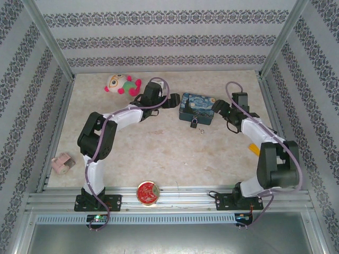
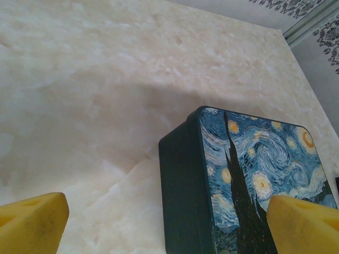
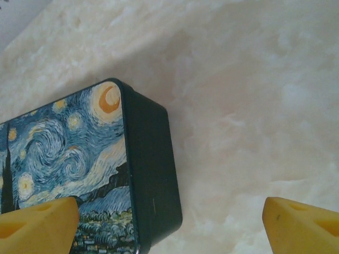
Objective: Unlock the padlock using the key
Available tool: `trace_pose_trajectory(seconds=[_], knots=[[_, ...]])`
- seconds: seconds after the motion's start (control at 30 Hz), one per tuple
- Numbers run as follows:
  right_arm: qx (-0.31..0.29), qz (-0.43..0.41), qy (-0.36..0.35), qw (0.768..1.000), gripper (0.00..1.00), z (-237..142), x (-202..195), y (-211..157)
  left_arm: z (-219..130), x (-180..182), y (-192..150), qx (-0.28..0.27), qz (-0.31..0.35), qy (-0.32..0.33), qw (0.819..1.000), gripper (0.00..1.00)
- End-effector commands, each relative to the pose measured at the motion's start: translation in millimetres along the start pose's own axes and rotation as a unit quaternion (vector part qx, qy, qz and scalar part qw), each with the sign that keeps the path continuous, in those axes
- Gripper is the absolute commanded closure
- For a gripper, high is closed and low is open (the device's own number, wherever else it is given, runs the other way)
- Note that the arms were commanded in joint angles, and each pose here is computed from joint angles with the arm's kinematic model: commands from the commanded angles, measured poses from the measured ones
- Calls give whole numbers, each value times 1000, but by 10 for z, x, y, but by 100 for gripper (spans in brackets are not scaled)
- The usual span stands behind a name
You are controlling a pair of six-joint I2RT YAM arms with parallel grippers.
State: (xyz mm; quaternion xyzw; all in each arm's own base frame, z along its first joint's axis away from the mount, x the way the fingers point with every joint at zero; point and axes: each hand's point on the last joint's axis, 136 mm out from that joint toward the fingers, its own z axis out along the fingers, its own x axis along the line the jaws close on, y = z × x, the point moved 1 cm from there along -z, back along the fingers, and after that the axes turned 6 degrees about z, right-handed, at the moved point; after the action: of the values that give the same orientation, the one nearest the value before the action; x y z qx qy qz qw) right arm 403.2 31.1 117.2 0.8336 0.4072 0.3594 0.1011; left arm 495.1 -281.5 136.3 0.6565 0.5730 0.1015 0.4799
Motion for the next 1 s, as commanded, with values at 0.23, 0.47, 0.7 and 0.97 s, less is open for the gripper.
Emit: trace_pose_trajectory(seconds=[0.23, 0.47, 0.7, 0.97], knots=[[26, -1, 35, 999, 19, 319, 336, 21, 353, -279, -176, 44, 8, -20, 999, 16], [44, 1, 45, 998, 29, 460, 400, -14, 520, -357, -283, 64, 12, -29, 997, 25], [71, -4, 66, 995, 42, 634, 519, -103, 615, -316, -406, 80, 8, -25, 996, 40], [124, -36, 111, 985, 62, 821, 966, -408, 436, -174, -513, 71, -1, 4, 997, 62]])
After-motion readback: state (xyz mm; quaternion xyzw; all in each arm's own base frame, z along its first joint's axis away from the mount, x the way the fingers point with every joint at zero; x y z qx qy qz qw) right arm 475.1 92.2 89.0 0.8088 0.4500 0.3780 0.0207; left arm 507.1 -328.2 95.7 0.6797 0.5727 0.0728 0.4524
